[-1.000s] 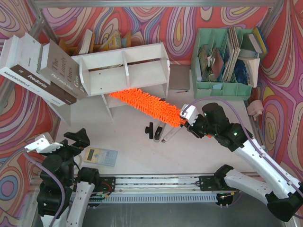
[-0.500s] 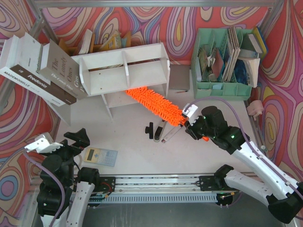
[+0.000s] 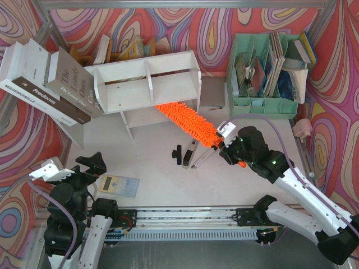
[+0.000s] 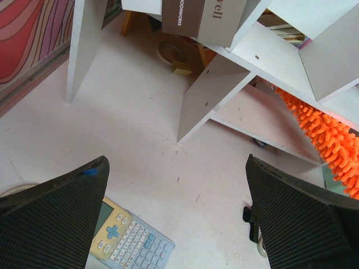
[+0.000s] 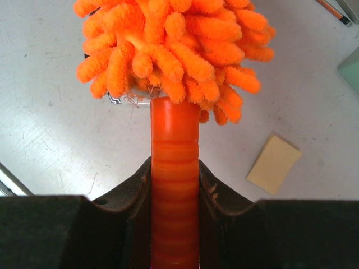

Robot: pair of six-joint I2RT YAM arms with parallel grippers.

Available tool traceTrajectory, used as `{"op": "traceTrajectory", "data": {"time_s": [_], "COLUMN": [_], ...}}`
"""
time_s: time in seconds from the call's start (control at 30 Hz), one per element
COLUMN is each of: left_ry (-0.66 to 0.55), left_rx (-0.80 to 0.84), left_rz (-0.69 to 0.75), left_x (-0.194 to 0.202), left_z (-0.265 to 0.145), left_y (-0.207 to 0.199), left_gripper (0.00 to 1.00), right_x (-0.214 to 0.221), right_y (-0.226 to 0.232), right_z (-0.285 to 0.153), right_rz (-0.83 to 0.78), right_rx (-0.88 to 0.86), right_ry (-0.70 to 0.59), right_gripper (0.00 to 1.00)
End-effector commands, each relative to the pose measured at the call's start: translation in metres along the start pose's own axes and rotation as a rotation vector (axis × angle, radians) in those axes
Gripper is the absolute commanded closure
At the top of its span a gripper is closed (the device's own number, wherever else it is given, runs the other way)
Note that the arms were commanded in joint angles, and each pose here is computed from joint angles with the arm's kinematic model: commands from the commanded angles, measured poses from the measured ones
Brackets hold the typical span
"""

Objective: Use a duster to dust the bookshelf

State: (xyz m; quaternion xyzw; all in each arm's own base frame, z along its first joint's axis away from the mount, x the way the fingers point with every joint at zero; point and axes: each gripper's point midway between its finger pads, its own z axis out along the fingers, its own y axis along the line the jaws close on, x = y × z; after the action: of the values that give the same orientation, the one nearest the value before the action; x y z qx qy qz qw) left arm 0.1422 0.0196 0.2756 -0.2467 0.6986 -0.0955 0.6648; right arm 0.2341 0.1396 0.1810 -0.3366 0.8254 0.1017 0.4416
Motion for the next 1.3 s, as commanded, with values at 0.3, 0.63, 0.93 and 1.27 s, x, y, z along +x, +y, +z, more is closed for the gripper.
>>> {"op": "traceTrajectory", "data": {"time_s": [0.3, 0.63, 0.93, 1.27], "left_ry": [-0.003, 0.005, -0.002, -0.003], "left_rx": [-0.023, -0.024, -0.032, -0.026], "left_rz": [0.0, 0.002, 0.001, -0.001], "left_x": [0.0, 0.001, 0.0, 0.001], "left_z": [0.003, 0.005, 0.004, 0.004], "left_y": [0.003, 0.002, 0.004, 0.003], "left_gripper": [0.02, 0.02, 0.01, 0.02], "right_x": [-0.051, -0.022, -0.028, -0.015], "right_y": [-0.006, 0.041, 0.08, 0.145], "right_z": [-0.01, 0.01, 0.034, 0.041], "right_rz": [0.247, 0.277, 0.244, 0.265], "right_rx": [0.053, -0.001, -0.003, 0.091], "right_ry": [-0.162, -0.105, -0.099, -0.038], "right_gripper": [1.0, 1.0, 1.0, 1.0]}}
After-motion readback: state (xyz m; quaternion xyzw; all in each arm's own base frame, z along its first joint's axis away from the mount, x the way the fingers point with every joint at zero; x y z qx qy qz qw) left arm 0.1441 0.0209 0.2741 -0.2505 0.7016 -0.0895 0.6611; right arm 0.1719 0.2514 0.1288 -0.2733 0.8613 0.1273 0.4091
